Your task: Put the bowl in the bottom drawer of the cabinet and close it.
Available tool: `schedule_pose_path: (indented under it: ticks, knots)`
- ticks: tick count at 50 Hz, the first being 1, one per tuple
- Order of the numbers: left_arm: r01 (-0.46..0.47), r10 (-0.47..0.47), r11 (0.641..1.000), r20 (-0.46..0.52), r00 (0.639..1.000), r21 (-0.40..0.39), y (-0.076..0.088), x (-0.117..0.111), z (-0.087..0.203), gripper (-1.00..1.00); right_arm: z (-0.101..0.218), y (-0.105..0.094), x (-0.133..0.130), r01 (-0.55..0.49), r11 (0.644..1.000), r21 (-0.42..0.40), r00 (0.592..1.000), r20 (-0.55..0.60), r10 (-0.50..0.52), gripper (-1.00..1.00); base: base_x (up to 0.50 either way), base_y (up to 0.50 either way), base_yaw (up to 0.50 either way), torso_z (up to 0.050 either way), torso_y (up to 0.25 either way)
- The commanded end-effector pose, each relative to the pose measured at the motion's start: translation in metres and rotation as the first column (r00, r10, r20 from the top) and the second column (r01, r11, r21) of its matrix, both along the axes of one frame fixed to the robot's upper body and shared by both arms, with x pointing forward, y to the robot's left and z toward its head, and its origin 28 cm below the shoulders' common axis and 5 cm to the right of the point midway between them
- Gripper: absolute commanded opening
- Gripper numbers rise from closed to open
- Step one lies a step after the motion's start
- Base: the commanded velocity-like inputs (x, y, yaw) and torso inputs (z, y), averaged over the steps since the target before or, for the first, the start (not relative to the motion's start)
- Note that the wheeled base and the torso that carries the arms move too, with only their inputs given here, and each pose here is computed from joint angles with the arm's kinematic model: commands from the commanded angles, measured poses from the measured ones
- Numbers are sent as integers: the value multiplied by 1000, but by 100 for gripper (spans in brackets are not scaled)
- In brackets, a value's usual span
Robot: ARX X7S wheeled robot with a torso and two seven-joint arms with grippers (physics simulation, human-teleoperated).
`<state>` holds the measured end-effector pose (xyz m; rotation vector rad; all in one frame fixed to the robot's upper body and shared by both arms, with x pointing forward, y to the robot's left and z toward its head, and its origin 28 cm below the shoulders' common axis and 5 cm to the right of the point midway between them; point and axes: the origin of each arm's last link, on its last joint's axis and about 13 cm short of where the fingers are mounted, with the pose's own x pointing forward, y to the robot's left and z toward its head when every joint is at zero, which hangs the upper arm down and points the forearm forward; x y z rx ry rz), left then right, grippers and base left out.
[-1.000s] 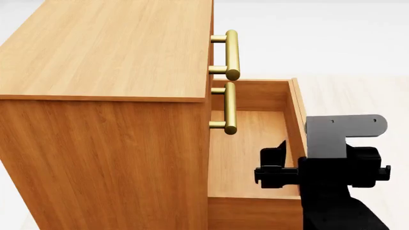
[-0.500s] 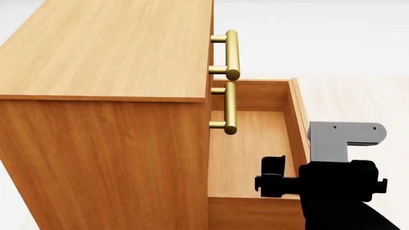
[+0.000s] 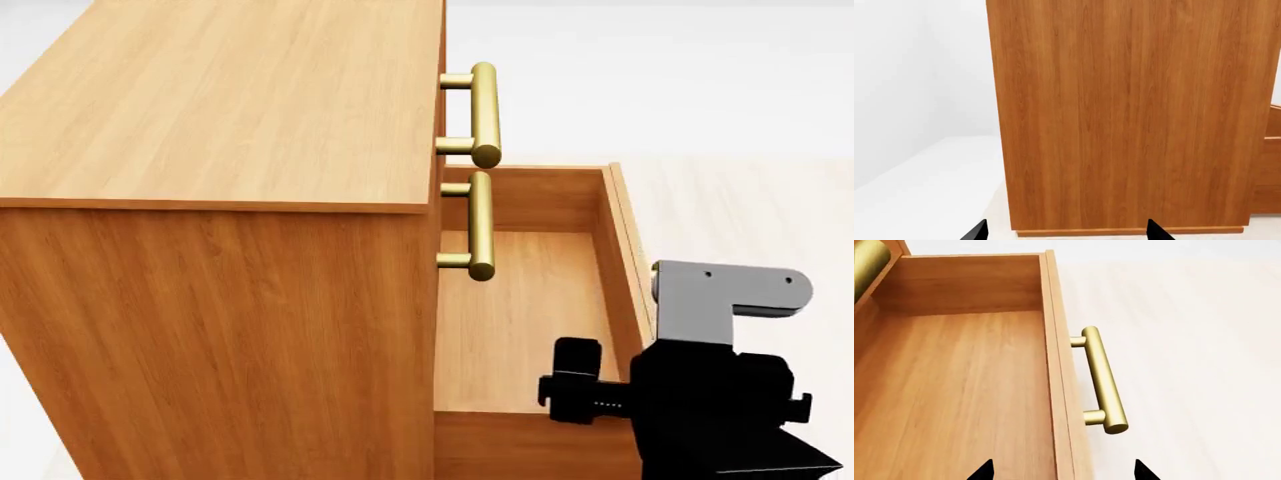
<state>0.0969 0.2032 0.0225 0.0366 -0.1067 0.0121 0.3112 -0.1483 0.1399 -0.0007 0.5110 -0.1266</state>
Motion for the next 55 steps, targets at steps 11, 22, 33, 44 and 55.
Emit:
schedule_pose_path:
  ticks: [11, 22, 33, 44, 55]
  knots:
    - [-1, 1, 1000, 0, 1000, -2, 0, 0, 0, 100, -2, -10, 7, 122, 992, -12, 992, 16, -122, 100, 0, 0, 0, 0, 0]
    - [-1, 1, 1000, 1, 1000, -3, 0, -1, 0, 100, -2, -17, 8, 147, 989, -14, 989, 25, -147, 100, 0, 0, 0, 0, 0]
    - [-2, 2, 1000, 1, 1000, -4, 0, -1, 4, 100, -4, -23, 9, 170, 985, -25, 985, 35, -169, 100, 0, 0, 0, 0, 0]
    - [-2, 2, 1000, 1, 1000, -4, 0, -1, 4, 100, -5, -28, 8, 185, 982, -40, 982, 42, -183, 100, 0, 0, 0, 0, 0]
    - [-2, 2, 1000, 1, 1000, -4, 0, -1, 4, 100, -7, -33, 9, 198, 979, -50, 980, 45, -196, 100, 0, 0, 0, 0, 0]
